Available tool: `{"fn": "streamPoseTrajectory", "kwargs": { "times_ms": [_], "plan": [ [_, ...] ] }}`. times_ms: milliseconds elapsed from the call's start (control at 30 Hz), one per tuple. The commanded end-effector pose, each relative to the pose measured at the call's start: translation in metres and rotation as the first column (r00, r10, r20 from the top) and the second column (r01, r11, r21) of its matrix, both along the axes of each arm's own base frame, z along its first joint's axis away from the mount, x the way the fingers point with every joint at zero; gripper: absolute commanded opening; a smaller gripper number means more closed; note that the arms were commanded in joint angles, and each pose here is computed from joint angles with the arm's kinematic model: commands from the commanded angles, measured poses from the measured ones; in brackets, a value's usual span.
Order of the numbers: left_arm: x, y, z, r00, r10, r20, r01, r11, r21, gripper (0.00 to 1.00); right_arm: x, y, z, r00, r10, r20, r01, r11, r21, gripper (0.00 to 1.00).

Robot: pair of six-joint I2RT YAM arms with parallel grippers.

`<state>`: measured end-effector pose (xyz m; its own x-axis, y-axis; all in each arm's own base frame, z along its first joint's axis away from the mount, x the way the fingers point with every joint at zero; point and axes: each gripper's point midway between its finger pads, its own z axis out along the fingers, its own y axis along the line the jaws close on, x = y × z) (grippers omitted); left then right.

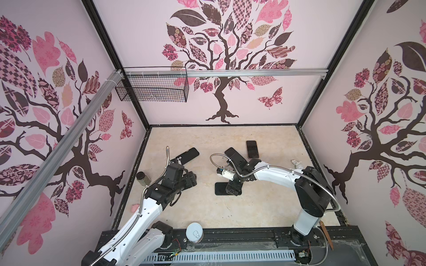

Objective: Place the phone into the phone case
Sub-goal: 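Grasp and lift the cased phone with the right gripper while the left gripper withdraws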

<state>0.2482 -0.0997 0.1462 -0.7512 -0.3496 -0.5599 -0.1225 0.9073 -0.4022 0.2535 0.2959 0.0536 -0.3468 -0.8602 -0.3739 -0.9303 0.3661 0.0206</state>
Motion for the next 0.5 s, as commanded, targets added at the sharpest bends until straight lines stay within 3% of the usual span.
{"fn": "streamPoseTrajectory", "kwargs": {
  "times_ms": [0, 467],
  "plan": [
    [-0.007, 0.017, -0.008, 0.998, 0.068, -0.007, -0.067, 0.997, 0.041, 0.80, -0.001, 0.009, -0.010, 0.995, 0.102, 0.011, -0.102, 0.995, 0.009, 1.00],
    [-0.020, 0.035, 0.007, 0.990, 0.133, 0.046, -0.135, 0.990, 0.045, 0.93, 0.013, -0.005, -0.054, 0.995, 0.098, 0.004, -0.097, 0.984, -0.147, 1.00]
  ]
}}
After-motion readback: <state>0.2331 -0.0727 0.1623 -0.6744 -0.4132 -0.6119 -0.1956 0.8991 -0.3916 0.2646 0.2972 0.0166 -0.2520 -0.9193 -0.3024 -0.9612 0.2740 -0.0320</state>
